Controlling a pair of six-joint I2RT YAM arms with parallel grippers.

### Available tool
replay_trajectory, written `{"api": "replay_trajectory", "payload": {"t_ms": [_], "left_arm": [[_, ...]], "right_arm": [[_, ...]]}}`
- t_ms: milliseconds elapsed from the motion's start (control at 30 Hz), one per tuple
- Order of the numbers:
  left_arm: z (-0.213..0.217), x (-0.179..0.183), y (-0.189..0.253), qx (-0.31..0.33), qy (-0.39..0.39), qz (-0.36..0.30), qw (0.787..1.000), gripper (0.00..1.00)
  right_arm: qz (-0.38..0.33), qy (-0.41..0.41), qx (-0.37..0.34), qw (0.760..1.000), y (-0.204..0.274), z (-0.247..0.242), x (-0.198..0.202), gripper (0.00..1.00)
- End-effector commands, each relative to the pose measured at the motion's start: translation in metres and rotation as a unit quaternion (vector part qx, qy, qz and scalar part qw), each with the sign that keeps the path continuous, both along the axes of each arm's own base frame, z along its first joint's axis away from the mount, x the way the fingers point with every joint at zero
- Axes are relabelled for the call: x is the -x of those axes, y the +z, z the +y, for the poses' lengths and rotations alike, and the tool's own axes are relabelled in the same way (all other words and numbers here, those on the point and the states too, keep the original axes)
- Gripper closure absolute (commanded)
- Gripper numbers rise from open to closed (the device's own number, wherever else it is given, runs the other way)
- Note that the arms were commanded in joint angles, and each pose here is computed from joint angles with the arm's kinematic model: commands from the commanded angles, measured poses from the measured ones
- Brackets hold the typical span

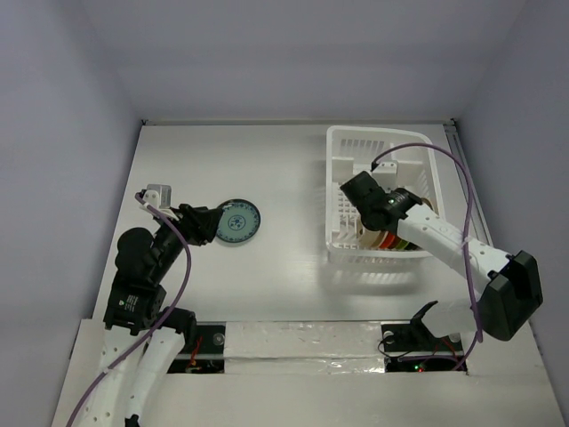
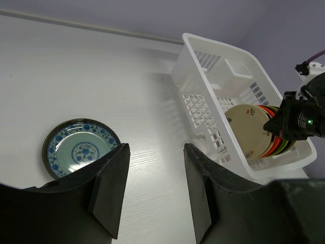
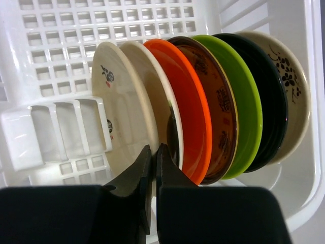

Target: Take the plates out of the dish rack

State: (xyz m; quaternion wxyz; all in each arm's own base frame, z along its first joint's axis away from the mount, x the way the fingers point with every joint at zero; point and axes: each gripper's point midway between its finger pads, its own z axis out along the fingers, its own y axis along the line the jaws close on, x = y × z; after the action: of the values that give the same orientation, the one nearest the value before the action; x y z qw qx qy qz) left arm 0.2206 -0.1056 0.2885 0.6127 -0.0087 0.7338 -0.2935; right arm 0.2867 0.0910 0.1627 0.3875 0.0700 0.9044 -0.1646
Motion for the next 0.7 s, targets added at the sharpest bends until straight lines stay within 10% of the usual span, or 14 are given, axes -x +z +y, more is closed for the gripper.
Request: {"api": "replay_trajectory", "payload": {"t_ms": [0, 667], "left_arm": [[-0.002, 0.001, 0.008, 0.008, -0.004, -0.021, 1.000, 0.57], [-0.002, 0.000, 0.007, 0.008, -0.004, -0.018, 1.000, 0.56]], "right_arm": [[-0.054, -0.015, -0.001, 0.998, 0.039, -0.002, -0.014, 1.00], [-0.106, -0.013, 0.023, 0.994, 0.095, -0.015, -0.018, 1.00]]}}
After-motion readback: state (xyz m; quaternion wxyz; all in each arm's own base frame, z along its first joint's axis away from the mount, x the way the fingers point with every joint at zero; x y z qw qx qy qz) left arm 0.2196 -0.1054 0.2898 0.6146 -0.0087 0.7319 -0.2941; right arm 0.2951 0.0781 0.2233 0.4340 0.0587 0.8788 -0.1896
